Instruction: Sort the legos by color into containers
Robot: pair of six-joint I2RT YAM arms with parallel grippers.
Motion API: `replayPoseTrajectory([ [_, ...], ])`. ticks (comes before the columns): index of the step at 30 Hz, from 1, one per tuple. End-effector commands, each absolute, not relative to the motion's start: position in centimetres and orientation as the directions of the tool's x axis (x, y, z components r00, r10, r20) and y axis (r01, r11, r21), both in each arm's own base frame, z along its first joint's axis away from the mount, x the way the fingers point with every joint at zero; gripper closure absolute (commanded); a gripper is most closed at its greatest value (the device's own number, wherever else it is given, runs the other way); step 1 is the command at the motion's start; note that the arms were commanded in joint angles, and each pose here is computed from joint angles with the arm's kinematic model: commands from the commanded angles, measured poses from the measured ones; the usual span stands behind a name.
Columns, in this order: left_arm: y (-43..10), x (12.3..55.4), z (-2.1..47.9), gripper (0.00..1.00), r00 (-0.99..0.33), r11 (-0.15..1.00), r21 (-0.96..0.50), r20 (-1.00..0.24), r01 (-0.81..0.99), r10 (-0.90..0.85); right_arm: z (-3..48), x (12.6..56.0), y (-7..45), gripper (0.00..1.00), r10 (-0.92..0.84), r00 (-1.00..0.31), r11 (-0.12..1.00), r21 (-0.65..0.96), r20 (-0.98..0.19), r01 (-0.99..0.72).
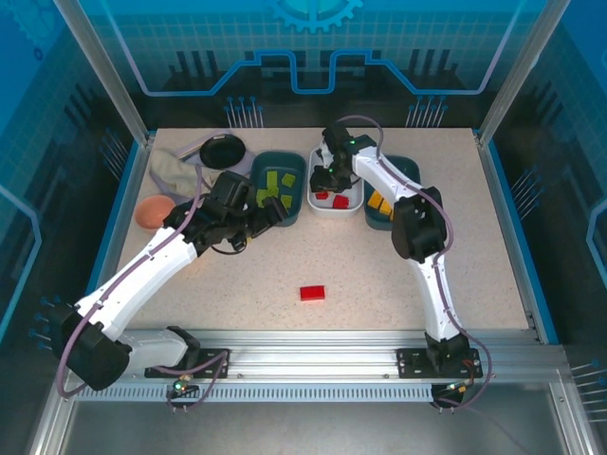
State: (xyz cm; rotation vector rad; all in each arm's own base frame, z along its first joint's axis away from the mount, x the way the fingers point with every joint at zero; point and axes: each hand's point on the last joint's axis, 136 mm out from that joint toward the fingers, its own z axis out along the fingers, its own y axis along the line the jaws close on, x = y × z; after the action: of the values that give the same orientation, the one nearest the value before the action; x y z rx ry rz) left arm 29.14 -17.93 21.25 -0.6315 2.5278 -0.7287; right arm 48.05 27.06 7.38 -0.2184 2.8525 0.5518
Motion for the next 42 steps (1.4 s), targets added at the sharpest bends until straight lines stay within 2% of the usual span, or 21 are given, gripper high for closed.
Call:
replayPoseTrajectory([
  [1,-19.1,29.7,22.4,0.06,-0.810,0.745,-0.610,-0.274,-0.271,-0.519,7.0,48.1,27.0,0.61,-0.079,-0.977,0.914,0.377,-0.199,-0.151],
  [5,-19.2,29.7,22.7,0.06,-0.810,0.746,-0.609,-0.277,-0.268,-0.517,7.0,48.5,26.5,0.43,-0.065,-0.978,0.920,0.368,-0.198,-0.135],
  [7,-19.3,29.7,22.9,0.06,-0.810,0.747,-0.610,-0.280,-0.265,-0.515,8.3,48.7,26.4,0.37,-0.064,-0.972,0.920,0.365,-0.226,-0.145],
  [13,-18.6,29.0,23.8,0.06,-0.803,0.755,-0.605,-0.305,-0.250,-0.511,15.2,47.0,25.9,0.36,-0.106,-0.919,0.926,0.300,-0.380,-0.231],
  [17,-17.6,27.5,24.0,0.06,-0.811,0.776,-0.584,-0.321,-0.237,-0.489,17.4,42.2,26.3,0.33,-0.244,-0.857,0.910,0.197,-0.454,-0.364],
  [22,-16.1,24.9,23.2,0.06,-0.826,0.801,-0.555,-0.328,-0.224,-0.458,16.1,32.2,27.8,0.16,-0.533,-0.708,0.795,0.012,-0.463,-0.607],
  [26,-14.8,23.0,22.0,0.06,-0.828,0.806,-0.542,-0.322,-0.237,-0.460,12.8,23.7,28.5,0.08,-0.753,-0.549,0.617,-0.096,-0.363,-0.781],
  [30,-13.8,21.6,21.2,0.06,-0.819,0.795,-0.547,-0.311,-0.262,-0.483,10.0,19.4,28.4,0.05,-0.840,-0.478,0.521,-0.131,-0.258,-0.844],
  [31,-13.6,21.3,21.0,0.06,-0.817,0.793,-0.548,-0.307,-0.268,-0.488,9.4,19.0,28.4,0.01,-0.851,-0.469,0.506,-0.130,-0.235,-0.853],
  [33,-13.3,20.6,20.6,0.06,-0.813,0.783,-0.555,-0.298,-0.280,-0.501,8.0,18.5,28.6,0.01,-0.871,-0.451,0.479,-0.134,-0.193,-0.868],
  [42,-12.3,19.5,20.4,0.06,-0.789,0.756,-0.575,-0.285,-0.315,-0.545,3.3,19.9,29.1,0.03,-0.897,-0.440,0.440,-0.176,-0.041,-0.881],
])
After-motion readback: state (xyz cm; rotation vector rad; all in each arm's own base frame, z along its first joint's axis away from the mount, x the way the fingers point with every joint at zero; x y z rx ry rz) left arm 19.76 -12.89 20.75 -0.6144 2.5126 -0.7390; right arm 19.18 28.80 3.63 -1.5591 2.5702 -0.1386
